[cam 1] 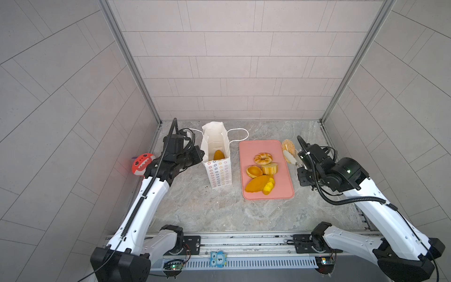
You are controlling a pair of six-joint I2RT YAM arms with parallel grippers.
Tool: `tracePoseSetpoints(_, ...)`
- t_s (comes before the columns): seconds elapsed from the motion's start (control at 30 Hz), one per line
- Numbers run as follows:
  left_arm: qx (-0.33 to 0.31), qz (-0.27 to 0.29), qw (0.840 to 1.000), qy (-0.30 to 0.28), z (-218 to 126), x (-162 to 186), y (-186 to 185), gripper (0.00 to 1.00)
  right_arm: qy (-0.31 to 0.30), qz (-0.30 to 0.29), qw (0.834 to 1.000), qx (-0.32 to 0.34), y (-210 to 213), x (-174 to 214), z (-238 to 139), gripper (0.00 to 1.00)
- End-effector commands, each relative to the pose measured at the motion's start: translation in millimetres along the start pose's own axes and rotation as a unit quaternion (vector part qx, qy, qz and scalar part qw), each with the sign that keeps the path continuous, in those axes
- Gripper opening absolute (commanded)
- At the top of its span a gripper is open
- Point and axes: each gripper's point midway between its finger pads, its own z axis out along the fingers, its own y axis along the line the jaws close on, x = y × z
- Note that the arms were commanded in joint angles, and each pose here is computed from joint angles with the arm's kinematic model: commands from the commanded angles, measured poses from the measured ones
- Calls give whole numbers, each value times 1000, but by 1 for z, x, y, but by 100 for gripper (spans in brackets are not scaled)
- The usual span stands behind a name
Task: Place the fake bread into the paper bag
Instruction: 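Lift the sesame roll with the right gripper off the tray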
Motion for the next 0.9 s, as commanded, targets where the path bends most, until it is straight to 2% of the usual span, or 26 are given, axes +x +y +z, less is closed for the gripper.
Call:
tracePoseSetpoints(0.0, 0, 0, 1000, -5, -5, -4, -3, 10, -31, -2, 999, 11, -7, -19, -12, 33)
tracePoseSetpoints(0.87, -1, 0, 1000, -7, -8, -6, -4, 10, -120, 0, 992, -23, 4, -99, -61, 33)
